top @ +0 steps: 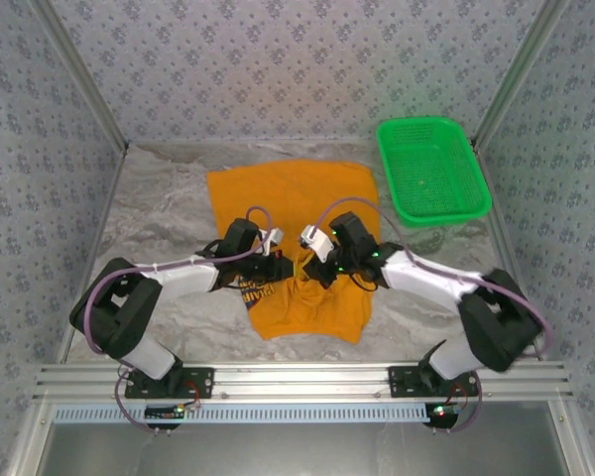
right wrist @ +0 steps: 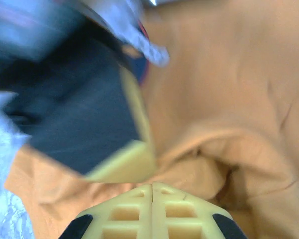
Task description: Fold the inside-out t-shirt
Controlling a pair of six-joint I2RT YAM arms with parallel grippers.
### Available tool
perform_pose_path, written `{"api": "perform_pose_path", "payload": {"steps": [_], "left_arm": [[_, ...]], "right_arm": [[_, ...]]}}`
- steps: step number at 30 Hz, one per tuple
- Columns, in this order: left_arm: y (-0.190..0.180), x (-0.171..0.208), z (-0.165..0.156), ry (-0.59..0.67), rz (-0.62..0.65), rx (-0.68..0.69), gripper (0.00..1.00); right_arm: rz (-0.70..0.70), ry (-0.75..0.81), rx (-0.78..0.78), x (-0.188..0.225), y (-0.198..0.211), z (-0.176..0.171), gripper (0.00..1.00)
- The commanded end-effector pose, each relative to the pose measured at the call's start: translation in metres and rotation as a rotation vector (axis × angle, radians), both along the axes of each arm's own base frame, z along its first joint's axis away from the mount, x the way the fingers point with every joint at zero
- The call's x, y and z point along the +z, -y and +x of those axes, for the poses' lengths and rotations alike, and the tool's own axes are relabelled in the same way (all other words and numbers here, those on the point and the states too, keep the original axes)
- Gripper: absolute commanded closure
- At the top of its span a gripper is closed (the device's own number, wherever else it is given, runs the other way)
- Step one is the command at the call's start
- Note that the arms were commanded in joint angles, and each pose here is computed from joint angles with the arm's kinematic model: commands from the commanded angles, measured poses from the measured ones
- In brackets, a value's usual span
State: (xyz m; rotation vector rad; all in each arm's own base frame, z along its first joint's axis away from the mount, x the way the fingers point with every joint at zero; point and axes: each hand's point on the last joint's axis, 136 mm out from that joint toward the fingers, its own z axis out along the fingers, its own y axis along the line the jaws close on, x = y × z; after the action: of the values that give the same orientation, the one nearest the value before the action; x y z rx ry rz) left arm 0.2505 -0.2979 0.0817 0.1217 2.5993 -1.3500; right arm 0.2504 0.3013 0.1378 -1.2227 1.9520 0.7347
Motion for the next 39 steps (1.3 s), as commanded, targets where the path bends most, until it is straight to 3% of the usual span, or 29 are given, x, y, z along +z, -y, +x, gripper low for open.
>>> {"api": "perform_pose_path", "payload": {"steps": [1,4,7,9,12,15,17,20,24,32,39], "left_arm": [[-0.008,-0.017,0.018,-0.026,0.031,0.062,0.90],[-0.011,-0.026,0.032,-0.036,0.039,0.093,0.87],[-0.009,-0.032,0.043,-0.031,0.055,0.094,0.81],[-0.005,-0.034,0.046,-0.042,0.049,0.087,0.74],[-0.002,-0.035,0.044,-0.053,0.029,0.069,0.67],[-0.007,-0.035,0.036,-0.048,0.056,0.051,0.61],[-0.009,-0.032,0.029,-0.037,0.083,0.020,0.58],[-0.009,-0.024,0.016,-0.014,0.137,-0.037,0.56],[0.000,-0.006,-0.002,0.022,0.175,-0.119,0.54],[0.013,-0.001,-0.005,0.032,0.207,-0.135,0.53],[0.014,-0.016,0.012,-0.030,0.228,-0.067,0.56]], "right_arm": [[0.106,0.386,0.290,0.057,-0.013,-0.031,1.00],[0.050,0.487,0.410,0.038,-0.010,-0.064,1.00],[-0.040,0.420,0.558,-0.001,-0.009,-0.103,1.00],[-0.184,0.382,0.574,-0.035,-0.003,-0.111,1.00],[-0.353,0.307,0.381,-0.059,0.017,-0.083,1.00],[-0.438,0.277,0.074,-0.055,0.050,-0.036,0.87],[-0.469,0.233,-0.228,-0.047,0.085,0.003,0.69],[-0.530,0.129,-0.478,-0.047,0.130,0.034,0.68],[-0.493,0.114,-0.398,-0.039,0.107,0.027,0.65],[-0.157,-0.068,-0.107,0.004,0.048,-0.007,0.57],[-0.253,-0.207,-0.027,-0.035,0.038,-0.005,0.55]]}}
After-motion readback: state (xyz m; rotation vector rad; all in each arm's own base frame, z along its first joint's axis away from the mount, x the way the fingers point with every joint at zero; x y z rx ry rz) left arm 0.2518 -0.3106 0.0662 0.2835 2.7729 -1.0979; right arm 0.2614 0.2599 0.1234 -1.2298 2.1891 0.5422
